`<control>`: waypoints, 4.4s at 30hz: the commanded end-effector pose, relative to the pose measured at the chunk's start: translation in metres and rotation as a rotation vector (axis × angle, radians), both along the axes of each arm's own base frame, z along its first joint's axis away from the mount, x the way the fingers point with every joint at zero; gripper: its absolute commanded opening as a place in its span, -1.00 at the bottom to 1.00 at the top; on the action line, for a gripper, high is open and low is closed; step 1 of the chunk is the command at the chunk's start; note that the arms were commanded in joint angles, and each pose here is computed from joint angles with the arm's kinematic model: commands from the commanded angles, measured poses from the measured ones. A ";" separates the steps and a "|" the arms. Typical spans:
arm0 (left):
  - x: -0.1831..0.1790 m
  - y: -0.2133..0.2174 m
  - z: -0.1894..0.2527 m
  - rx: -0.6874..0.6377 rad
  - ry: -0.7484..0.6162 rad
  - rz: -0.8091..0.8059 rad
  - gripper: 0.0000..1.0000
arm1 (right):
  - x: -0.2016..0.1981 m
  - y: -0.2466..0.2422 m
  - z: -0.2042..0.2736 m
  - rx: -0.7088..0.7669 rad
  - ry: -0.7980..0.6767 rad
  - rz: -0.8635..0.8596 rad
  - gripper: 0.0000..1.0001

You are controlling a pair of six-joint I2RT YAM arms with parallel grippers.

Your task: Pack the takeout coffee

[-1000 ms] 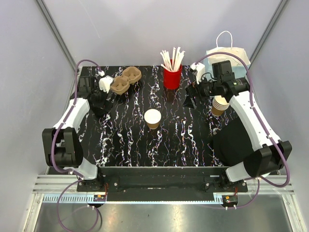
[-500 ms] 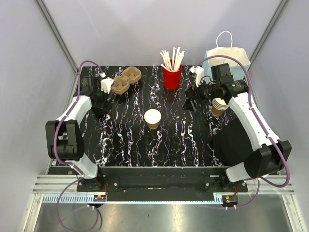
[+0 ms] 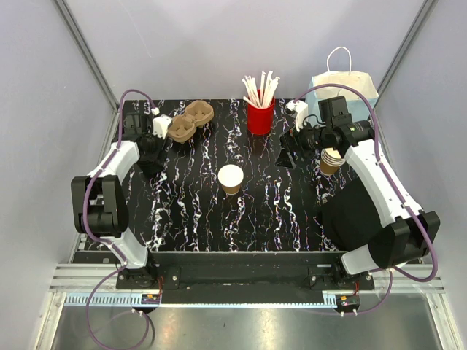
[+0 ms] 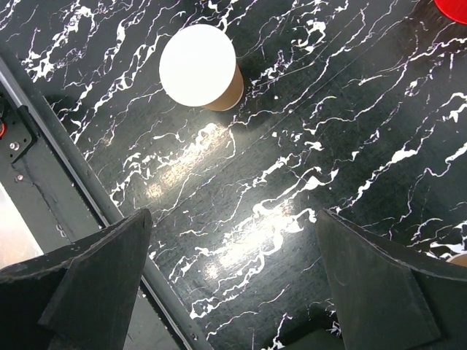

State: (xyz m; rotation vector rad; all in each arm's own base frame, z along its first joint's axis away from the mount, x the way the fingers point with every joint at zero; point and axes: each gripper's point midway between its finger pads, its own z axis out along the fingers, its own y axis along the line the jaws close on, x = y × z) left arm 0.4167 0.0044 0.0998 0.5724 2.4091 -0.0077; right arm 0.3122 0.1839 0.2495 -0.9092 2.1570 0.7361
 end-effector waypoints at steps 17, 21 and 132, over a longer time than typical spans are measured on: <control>0.029 0.017 0.017 0.029 -0.078 0.056 -0.09 | 0.002 0.008 -0.001 0.031 0.006 0.019 0.99; 0.031 0.019 0.018 0.029 -0.081 0.062 -0.16 | 0.002 0.008 0.000 0.032 0.006 0.020 0.99; -0.245 -0.219 0.062 -0.472 -0.042 -1.242 0.98 | -0.051 0.009 -0.026 -0.121 -0.148 0.242 0.99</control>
